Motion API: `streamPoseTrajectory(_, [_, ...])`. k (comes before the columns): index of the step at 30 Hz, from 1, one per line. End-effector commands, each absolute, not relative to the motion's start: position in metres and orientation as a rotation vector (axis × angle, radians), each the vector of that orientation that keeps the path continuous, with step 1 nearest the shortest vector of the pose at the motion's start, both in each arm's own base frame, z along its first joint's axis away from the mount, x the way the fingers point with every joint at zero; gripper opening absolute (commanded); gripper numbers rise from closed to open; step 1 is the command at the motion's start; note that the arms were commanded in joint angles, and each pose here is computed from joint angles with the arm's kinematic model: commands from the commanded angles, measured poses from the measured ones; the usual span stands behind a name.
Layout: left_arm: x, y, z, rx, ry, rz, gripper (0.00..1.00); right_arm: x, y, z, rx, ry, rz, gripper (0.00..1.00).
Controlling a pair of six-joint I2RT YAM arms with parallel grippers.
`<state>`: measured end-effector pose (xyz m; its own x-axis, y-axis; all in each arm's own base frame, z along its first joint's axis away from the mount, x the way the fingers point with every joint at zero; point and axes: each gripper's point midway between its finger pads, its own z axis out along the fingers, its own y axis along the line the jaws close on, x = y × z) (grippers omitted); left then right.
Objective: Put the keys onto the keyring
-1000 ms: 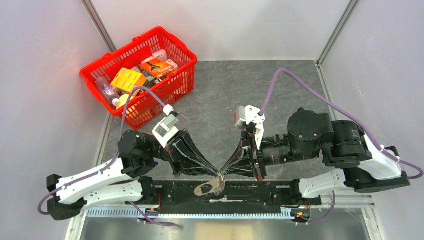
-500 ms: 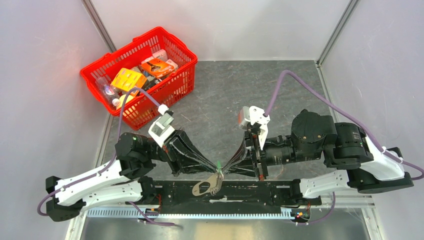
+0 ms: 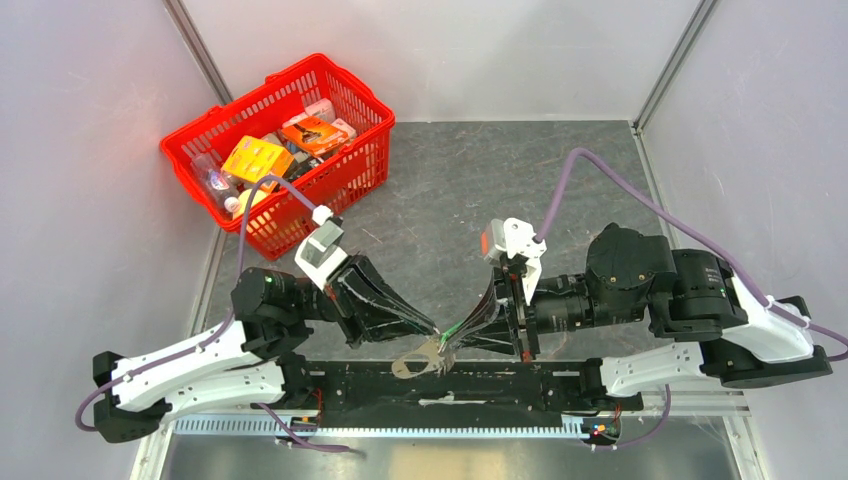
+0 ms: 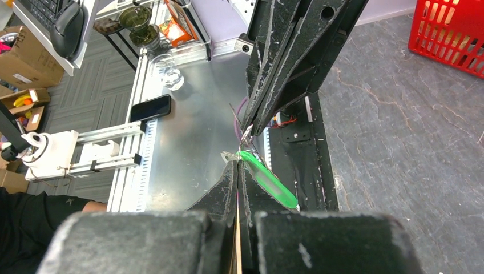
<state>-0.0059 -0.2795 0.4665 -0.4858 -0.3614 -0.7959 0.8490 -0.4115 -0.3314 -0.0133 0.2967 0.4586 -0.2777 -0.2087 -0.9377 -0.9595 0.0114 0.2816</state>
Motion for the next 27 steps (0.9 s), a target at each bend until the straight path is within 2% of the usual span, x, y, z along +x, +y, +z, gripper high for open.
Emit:
streamPoseTrajectory(1, [-0.001,-0.268,0.493,0.715,0.857,-1.983,0.02,-0.020,0.294,0.459,-1.288,1.517,1.343,0.00])
streamPoseTrajectory(11, [0.023,-0.285,0.485,0.639,0.985,-1.910,0.02,-0.019,0.307,0.450,-1.374,1.514,1.276,0.01])
streamPoseTrajectory(14, [0.031,-0.291,0.480,0.620,1.031,-1.880,0.02,-0.012,0.304,0.449,-1.348,1.525,1.240,0.34])
streamPoseTrajectory(15, [0.033,-0.293,0.477,0.616,1.045,-1.873,0.02,-0.009,0.301,0.449,-1.328,1.526,1.231,0.40])
streamPoseTrajectory(20, [0.039,-0.298,0.473,0.598,1.081,-1.848,0.02,-0.003,0.279,0.457,-1.238,1.504,1.239,0.52])
streamPoseTrajectory(27, [0.052,-0.307,0.466,0.571,1.138,-1.796,0.02,0.010,0.248,0.465,-1.102,1.500,1.236,0.56])
